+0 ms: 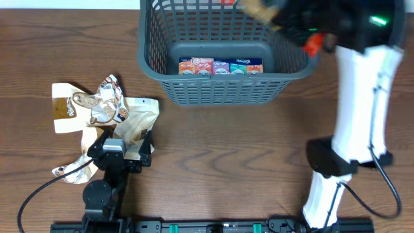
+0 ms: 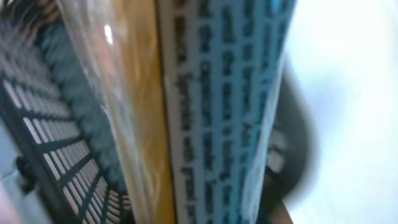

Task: Pack container
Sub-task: 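Carry the snack package with the right gripper and drop it into the basket, then move the right gripper to the light-blue wipes packet and grasp it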

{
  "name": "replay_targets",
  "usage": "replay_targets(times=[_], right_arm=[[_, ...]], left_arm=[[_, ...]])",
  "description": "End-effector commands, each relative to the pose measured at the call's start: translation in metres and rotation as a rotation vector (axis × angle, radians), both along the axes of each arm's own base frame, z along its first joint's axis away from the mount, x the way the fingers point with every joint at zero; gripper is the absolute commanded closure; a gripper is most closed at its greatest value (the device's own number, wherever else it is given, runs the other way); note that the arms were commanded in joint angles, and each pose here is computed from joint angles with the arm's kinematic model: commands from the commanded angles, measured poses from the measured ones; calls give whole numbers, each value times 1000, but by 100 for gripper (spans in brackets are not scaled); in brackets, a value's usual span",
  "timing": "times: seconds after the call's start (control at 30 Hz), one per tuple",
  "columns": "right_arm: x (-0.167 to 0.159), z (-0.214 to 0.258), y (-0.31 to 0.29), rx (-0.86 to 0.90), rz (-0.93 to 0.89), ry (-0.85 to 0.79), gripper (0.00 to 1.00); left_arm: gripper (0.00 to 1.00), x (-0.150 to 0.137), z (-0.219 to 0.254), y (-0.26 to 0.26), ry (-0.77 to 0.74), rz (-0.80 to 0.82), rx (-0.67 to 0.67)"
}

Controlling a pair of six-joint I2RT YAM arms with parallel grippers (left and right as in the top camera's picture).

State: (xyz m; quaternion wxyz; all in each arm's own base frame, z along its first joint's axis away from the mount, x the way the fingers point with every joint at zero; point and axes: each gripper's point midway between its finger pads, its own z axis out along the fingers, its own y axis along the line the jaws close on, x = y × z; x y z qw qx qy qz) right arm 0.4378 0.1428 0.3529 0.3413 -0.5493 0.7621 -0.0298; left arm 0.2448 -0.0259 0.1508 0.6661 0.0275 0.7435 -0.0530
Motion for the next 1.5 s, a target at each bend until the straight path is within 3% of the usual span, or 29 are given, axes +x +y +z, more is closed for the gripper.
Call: replay_targets(times=[0.0, 0.47, 0.53, 0.6, 0.67, 0.73, 0.77, 0.97, 1.13, 1.33, 1.47], right_arm=[[-2, -10, 22, -96, 193, -41, 99], [17, -182, 33, -202, 208, 394, 99], [19, -201, 31, -217, 188, 437, 95], [19, -214, 30, -223, 173, 468, 75], [20, -221, 29, -227, 156, 487, 62], [21, -223, 29, -223, 146, 490, 15], [21, -222, 30, -223, 146, 488, 1], [17, -179, 24, -215, 126, 405, 1], [19, -83, -1, -145, 37, 160, 1], [16, 24, -94, 92, -379, -64, 1], [-5, 43, -176, 292, -776, -36, 1]], left_arm=[[2, -1, -12, -4, 41, -26, -6], [1, -1, -12, -5, 41, -29, -10], [1, -1, -12, -5, 41, -29, -10], [2, -1, -12, -5, 41, -29, -10], [1, -1, -12, -5, 41, -29, -10], [1, -1, -12, -5, 41, -29, -10], [1, -1, -12, -5, 41, -29, -10], [1, -1, -12, -5, 41, -29, -10], [1, -2, -14, -5, 51, -29, -9], [1, -2, -14, -5, 52, -29, -9], [1, -2, -14, -5, 52, -29, -9]])
